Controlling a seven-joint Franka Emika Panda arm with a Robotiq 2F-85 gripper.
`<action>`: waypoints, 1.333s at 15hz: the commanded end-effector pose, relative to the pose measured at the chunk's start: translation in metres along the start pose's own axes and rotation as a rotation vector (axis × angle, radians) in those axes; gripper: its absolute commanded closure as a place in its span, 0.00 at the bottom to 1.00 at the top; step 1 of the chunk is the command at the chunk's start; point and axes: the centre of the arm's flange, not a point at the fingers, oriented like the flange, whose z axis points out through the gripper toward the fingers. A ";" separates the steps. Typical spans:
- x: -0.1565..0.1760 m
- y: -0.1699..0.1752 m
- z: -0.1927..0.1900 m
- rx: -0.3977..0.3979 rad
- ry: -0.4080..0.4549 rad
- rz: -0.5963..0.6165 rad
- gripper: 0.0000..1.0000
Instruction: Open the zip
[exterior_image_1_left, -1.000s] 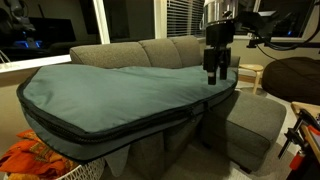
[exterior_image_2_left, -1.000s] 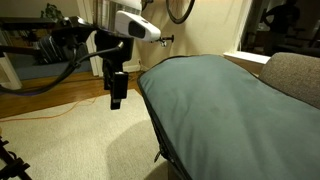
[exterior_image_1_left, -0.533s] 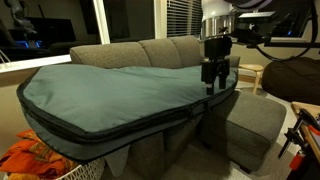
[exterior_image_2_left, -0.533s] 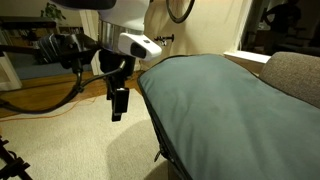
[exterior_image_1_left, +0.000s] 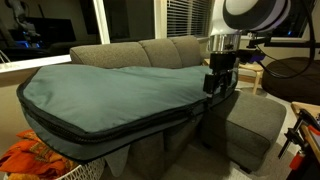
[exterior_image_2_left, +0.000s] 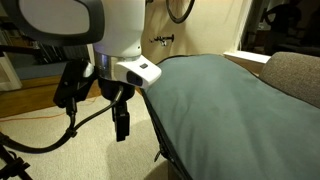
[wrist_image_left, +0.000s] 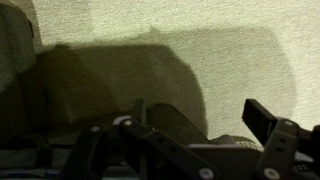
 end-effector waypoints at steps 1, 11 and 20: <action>-0.011 0.021 0.013 0.023 0.061 0.007 0.00; -0.019 0.025 0.054 0.022 0.110 -0.046 0.00; -0.008 0.026 0.074 0.017 0.131 -0.092 0.00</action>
